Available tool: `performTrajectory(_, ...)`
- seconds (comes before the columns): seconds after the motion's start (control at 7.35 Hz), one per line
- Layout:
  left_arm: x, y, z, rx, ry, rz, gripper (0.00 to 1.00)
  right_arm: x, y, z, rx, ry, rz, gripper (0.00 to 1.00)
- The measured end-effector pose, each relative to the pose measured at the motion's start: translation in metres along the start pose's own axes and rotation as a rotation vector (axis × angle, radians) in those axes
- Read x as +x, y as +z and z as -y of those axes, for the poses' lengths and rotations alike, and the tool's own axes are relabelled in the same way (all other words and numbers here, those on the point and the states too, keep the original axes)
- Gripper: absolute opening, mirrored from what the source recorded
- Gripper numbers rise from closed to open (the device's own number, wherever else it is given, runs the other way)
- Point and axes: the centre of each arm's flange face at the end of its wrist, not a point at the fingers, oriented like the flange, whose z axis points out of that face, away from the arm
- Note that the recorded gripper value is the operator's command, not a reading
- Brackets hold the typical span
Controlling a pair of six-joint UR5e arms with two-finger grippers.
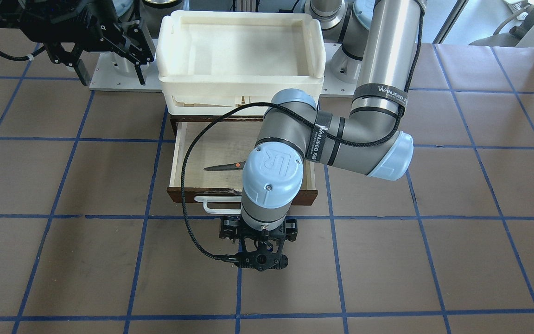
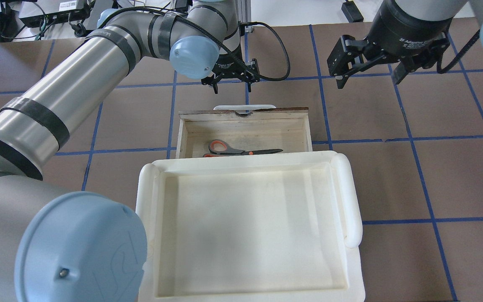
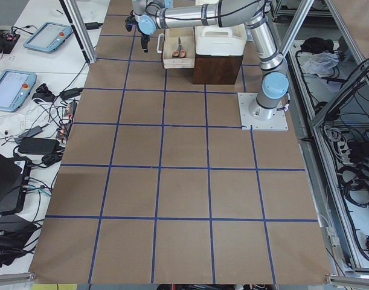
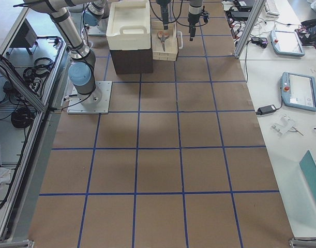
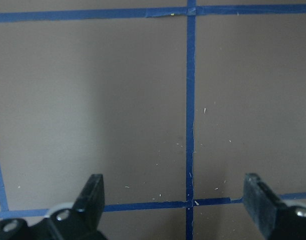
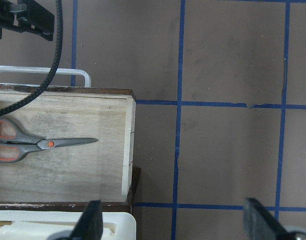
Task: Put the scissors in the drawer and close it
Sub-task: 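Move the left gripper over the white drawer handle, then push the drawer closed with the left gripper toward the tray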
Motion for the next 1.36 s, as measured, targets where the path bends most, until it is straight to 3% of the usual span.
performTrajectory(0.68, -0.003, 0.005, -0.017, -0.13, -0.01, 0.004, 1.0, 0.0, 0.003, 0.0, -0.01, 0.001, 0.003, 1.0)
performTrajectory(1.36, -0.004, -0.004, -0.029, -0.197, -0.019, -0.013, 1.0, 0.0, 0.008, -0.001, -0.017, 0.006, 0.005, 1.0)
